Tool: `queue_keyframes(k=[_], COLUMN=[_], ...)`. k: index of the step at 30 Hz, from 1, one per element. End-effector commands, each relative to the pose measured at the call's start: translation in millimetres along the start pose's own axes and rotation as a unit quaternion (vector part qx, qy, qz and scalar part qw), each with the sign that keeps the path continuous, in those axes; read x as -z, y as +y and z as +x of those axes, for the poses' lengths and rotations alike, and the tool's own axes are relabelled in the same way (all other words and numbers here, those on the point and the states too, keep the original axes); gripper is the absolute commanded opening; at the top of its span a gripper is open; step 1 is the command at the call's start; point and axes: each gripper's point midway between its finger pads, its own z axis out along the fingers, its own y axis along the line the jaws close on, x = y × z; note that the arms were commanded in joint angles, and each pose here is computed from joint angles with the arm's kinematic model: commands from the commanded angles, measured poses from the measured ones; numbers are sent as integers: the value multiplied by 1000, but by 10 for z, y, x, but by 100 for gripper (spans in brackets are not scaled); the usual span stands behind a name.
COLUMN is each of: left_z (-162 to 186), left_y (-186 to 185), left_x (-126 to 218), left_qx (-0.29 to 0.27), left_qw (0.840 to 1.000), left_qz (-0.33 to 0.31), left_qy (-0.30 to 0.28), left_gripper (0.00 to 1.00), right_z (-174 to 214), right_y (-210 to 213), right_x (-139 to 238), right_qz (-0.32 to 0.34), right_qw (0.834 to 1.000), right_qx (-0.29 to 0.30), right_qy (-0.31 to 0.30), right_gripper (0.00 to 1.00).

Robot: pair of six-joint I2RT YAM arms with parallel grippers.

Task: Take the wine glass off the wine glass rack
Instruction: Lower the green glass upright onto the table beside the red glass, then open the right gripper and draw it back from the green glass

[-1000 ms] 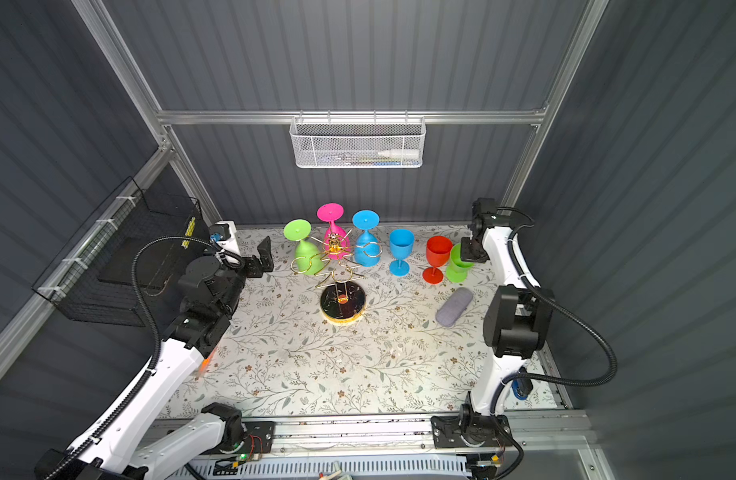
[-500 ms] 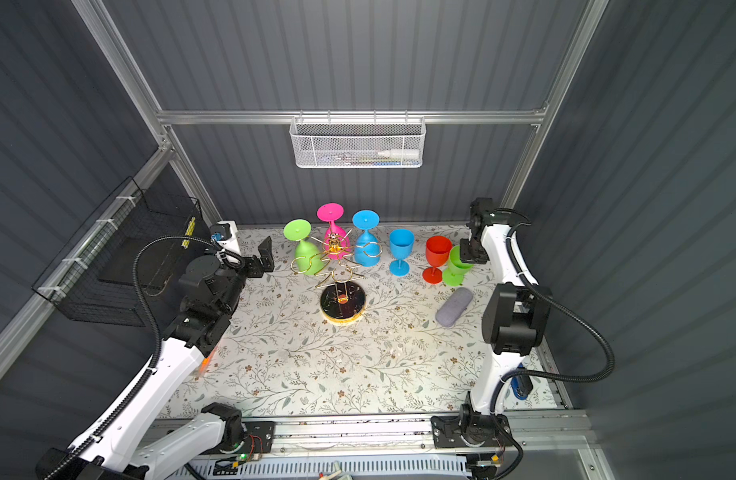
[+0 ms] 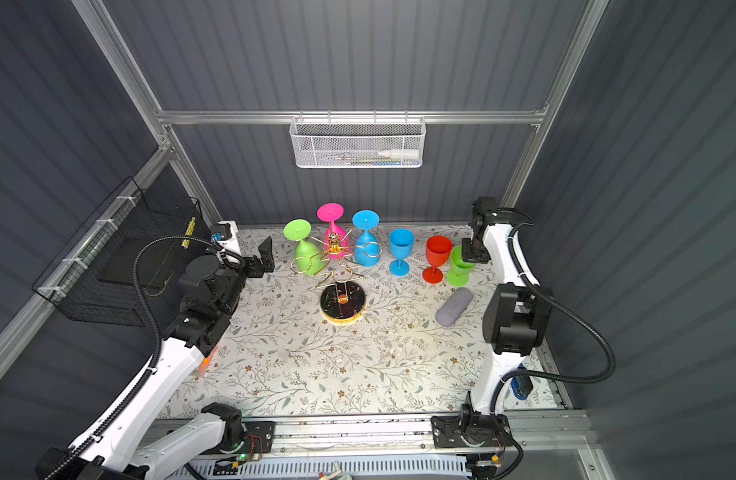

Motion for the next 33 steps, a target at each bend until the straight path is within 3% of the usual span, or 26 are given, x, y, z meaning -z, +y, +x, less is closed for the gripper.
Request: queue_keyframes(k=[1, 10, 15, 20, 27, 33], left_z=[-106, -119, -114, -103, -106, -83], left_y=[-2, -5, -7, 5, 4, 86], left_x=[-2, 1, 3, -17, -72, -170], left_qx=[3, 4, 6, 6, 32, 80], left_qw=[1000, 1000, 1000, 1000, 999, 996], left_qz=[3, 5, 6, 2, 2, 0], left_qy=[-9, -9, -8, -5, 5, 43], left_gripper=[100, 100, 100, 100, 100, 99], right_z=[92, 99, 59, -55, -338, -494], right_y=[-92, -118, -105, -106, -79, -2], right_x=[75, 25, 50, 158, 506, 941], right_qz=[13, 9, 1, -13, -50, -118], right_qw=[1000, 1000, 1000, 1000, 993, 971], right_qx=[2, -4, -9, -23, -56, -93], right_qy=[10, 17, 9, -11, -92, -186], right_gripper=[8, 11, 23, 43, 62, 71])
